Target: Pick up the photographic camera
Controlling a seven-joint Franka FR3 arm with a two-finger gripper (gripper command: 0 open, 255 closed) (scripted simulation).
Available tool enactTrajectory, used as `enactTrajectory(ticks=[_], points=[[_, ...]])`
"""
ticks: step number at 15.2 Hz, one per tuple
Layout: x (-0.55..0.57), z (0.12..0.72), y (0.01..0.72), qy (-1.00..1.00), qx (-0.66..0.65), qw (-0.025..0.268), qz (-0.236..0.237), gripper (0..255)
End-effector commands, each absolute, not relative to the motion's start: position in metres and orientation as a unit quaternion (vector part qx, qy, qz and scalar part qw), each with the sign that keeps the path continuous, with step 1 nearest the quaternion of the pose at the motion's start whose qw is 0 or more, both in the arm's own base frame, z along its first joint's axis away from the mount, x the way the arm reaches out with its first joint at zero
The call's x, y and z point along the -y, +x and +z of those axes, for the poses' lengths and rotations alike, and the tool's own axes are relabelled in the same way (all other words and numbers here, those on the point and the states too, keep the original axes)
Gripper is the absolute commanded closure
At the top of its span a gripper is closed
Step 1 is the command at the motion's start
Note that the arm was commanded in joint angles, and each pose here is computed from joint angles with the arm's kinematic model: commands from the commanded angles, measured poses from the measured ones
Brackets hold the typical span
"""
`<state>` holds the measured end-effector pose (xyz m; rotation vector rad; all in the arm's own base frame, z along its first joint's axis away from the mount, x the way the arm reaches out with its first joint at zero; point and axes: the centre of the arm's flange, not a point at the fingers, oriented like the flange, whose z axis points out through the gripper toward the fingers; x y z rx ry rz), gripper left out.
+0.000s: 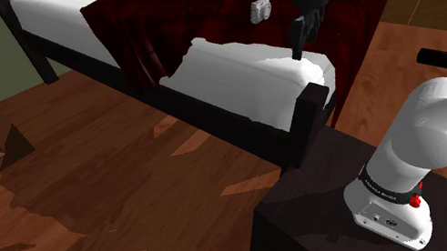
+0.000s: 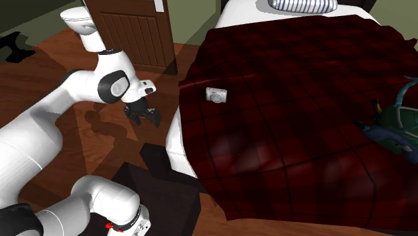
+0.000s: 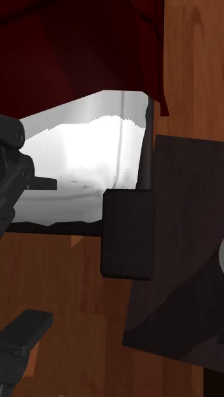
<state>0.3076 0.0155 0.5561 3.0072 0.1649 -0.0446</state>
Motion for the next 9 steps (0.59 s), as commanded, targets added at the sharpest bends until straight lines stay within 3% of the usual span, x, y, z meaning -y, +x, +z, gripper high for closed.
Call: enactTrajectory(ticks=[1, 9], points=[[-0.015, 0.556, 0.308, 0.996, -0.055, 0.065, -0.015, 0], [0.084, 0.573, 0.347, 0.972, -0.230, 0.043, 0.010, 0]])
